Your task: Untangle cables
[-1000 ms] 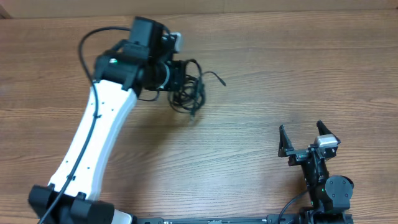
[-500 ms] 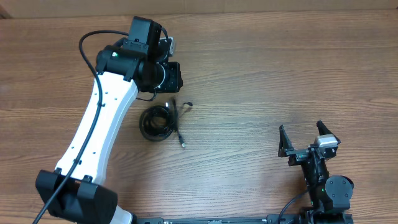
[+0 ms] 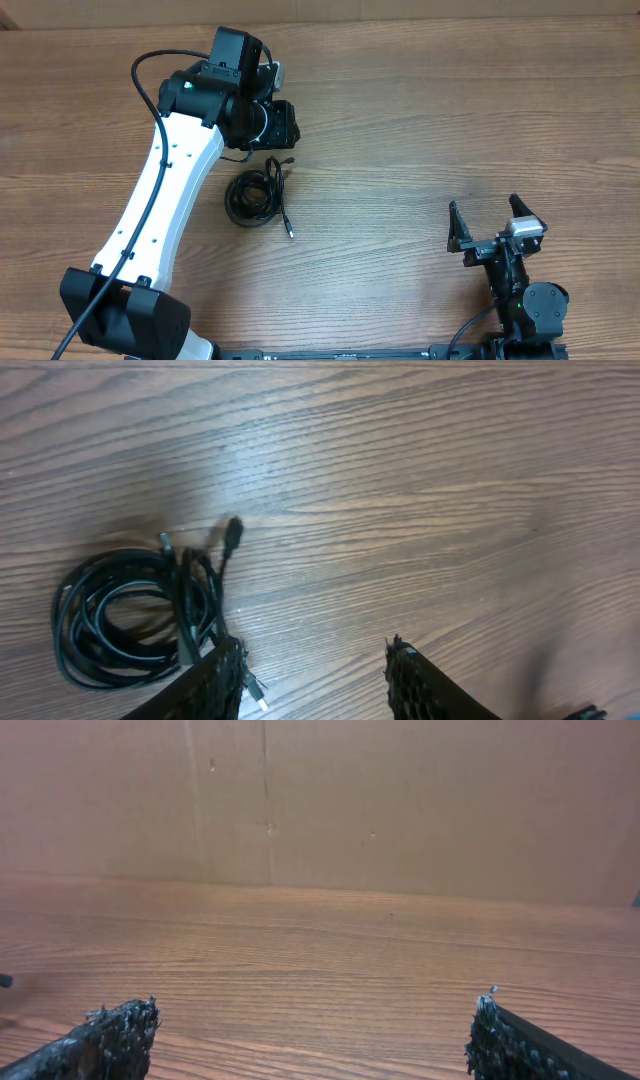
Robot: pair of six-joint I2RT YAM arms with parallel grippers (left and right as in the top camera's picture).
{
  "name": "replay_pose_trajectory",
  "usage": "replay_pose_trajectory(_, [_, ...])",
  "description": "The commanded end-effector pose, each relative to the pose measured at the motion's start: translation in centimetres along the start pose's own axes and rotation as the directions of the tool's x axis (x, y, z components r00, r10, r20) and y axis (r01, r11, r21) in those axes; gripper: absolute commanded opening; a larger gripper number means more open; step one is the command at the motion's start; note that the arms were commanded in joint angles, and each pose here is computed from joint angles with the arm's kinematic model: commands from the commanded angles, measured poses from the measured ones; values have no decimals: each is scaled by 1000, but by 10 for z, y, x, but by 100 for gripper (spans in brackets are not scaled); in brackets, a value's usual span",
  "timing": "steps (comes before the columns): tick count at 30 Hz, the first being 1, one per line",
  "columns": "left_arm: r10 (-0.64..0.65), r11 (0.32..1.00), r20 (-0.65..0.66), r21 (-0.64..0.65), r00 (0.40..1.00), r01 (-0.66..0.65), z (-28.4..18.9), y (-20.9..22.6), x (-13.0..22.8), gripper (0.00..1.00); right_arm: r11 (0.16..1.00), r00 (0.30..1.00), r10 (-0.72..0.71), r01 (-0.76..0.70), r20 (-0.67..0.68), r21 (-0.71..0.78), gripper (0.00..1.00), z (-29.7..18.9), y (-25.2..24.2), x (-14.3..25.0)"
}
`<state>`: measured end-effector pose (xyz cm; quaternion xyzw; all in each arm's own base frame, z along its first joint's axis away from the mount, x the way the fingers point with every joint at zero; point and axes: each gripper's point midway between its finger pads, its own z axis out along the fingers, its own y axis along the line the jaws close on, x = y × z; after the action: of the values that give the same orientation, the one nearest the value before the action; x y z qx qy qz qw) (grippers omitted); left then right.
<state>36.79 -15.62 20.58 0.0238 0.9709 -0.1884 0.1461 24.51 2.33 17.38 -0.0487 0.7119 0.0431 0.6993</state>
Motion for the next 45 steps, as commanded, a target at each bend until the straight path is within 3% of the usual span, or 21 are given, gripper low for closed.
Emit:
replay_pose_trajectory(1, [14,998,10,56,1000,-15,-5,-13,-4,49,1000,1000,3,-3,4,12,100,0,-2,2])
replay_pose_trajectory(7, [152,969,-4,195,988,-148,-8,-36,3,52,1000,1000,3,-3,4,12,100,0,-2,2])
replay_pose_trajectory(27, [151,971,-2,187,989,-148,-8,-35,3,70,1000,1000,3,-3,4,12,100,0,-2,2])
replay_pose_trajectory(41, [154,972,13,179,988,-153,-8,-34,-1,91,1000,1000,3,-3,4,12,100,0,-2,2])
replay_pose_trajectory(45, [143,973,11,180,990,-143,-8,-34,-1,91,1000,1000,3,-3,4,12,100,0,-2,2])
